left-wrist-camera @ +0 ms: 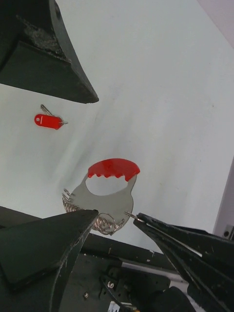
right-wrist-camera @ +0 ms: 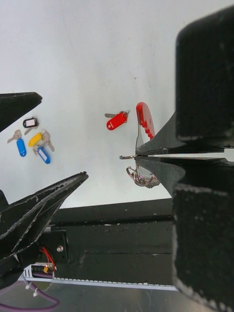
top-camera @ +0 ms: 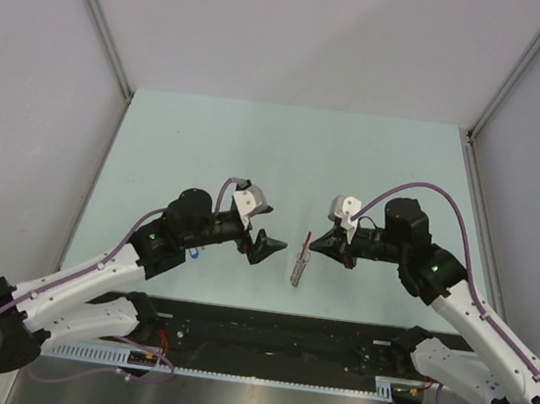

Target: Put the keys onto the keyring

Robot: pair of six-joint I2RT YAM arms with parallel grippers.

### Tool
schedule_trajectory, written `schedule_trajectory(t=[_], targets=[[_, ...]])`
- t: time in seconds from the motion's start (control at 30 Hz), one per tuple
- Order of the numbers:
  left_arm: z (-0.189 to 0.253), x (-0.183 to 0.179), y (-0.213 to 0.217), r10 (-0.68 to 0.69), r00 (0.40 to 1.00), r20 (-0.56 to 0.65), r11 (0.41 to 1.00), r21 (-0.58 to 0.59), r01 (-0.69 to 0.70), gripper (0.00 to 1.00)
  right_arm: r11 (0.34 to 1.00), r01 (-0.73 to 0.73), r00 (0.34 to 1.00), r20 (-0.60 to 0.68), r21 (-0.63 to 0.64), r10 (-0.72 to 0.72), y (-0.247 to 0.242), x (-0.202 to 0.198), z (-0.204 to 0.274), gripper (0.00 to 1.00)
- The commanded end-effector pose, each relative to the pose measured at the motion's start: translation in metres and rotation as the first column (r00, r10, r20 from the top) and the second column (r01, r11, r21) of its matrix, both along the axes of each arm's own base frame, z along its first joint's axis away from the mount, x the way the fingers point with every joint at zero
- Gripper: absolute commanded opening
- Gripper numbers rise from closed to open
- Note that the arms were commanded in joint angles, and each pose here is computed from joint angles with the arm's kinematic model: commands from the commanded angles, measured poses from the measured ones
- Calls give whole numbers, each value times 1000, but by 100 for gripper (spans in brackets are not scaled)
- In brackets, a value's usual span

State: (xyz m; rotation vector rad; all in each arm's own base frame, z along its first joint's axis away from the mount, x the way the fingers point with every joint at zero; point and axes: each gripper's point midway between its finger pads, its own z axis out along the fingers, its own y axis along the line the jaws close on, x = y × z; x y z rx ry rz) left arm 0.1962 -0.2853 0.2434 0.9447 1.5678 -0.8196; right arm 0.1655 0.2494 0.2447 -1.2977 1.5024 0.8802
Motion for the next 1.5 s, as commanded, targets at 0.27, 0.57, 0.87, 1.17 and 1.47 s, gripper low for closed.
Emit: schedule_trajectory(t=[0.27, 0.57, 0.87, 1.17, 1.47], targets=[[44, -21, -17, -198, 970, 143, 977, -46, 206, 90, 988, -104, 988, 129, 112, 89, 22, 0, 41, 0], [57, -29, -29, -280, 946, 165, 953, -72, 294, 69, 982, -119, 980, 174, 146, 93, 29, 7, 51, 0], [65, -26, -22, -267, 925, 271, 959, -25, 284, 53, 970, -158, 969, 220, 187, 115, 37, 10, 63, 0], [65, -22, -15, -253, 930, 268, 960, -51, 275, 36, 958, -202, 956, 255, 206, 146, 44, 9, 69, 0], [52, -26, -19, -301, 929, 215, 949, -24, 313, 32, 953, -217, 952, 260, 211, 159, 48, 8, 70, 0]])
